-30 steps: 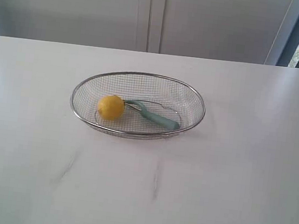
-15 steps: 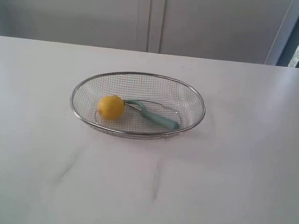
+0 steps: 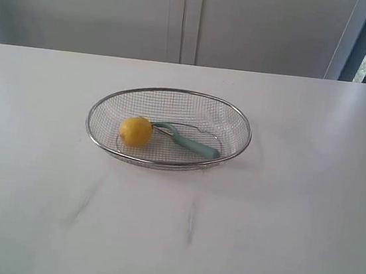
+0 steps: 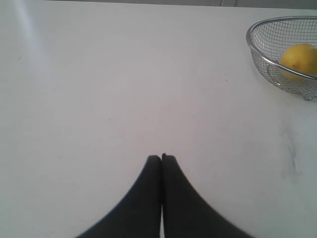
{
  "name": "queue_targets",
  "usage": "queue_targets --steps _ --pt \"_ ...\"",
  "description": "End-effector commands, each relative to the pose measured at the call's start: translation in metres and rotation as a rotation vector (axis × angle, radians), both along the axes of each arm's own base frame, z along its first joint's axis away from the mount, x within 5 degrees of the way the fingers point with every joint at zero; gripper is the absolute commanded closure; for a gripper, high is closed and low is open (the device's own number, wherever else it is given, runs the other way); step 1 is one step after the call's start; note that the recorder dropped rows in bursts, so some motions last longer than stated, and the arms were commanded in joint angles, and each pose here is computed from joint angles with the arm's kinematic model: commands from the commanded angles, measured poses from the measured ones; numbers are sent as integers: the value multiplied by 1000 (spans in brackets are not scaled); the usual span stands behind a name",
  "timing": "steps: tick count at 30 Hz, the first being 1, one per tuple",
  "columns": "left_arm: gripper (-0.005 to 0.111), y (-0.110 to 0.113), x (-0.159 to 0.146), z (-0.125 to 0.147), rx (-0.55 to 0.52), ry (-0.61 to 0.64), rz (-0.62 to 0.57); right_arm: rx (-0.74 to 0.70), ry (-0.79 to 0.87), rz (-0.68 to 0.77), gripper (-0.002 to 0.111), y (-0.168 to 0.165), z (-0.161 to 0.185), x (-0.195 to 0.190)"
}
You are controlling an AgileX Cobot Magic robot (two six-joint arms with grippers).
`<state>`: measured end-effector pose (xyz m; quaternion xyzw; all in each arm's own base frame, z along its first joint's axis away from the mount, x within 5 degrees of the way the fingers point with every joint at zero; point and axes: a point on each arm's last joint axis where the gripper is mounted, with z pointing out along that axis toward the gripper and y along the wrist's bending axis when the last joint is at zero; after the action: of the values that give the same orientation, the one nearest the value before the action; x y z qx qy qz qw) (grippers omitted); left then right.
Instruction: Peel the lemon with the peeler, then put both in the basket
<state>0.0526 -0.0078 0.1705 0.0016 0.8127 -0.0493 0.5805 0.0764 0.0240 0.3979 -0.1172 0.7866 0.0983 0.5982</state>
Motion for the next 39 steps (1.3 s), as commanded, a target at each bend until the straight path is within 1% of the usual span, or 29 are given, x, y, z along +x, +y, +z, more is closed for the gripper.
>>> queue_targets --steps 1,6,9,11,16,19,21,26,27,29,39 --pt "107 0 0 -1 1 2 -2 -7 6 -1 108 0 -6 0" --pt "107 0 0 -1 1 2 -2 3 -3 -7 108 -6 -25 -14" --pt "107 0 0 -1 1 2 -2 34 -41 -59 108 -14 -42 -31" --pt "107 0 0 -1 1 2 -2 78 -98 -136 108 -20 -53 -42" --pt "107 0 0 -1 1 2 -2 113 -351 -321 108 -26 -74 -55" --pt "107 0 0 -1 1 2 -2 97 -398 -422 108 -28 -93 -53" --pt "107 0 0 -1 5 2 -3 64 -332 -474 108 -31 -120 -42" --pt "107 0 0 -1 5 2 -3 24 -173 -494 108 -34 -173 -28" --pt "107 0 0 -1 5 2 -3 19 -115 -495 108 -35 -192 -25" --pt "107 0 0 -1 5 2 -3 13 -57 -495 108 -35 -212 -23" --pt "107 0 0 -1 5 2 -3 14 -41 -493 108 -35 -213 -23"
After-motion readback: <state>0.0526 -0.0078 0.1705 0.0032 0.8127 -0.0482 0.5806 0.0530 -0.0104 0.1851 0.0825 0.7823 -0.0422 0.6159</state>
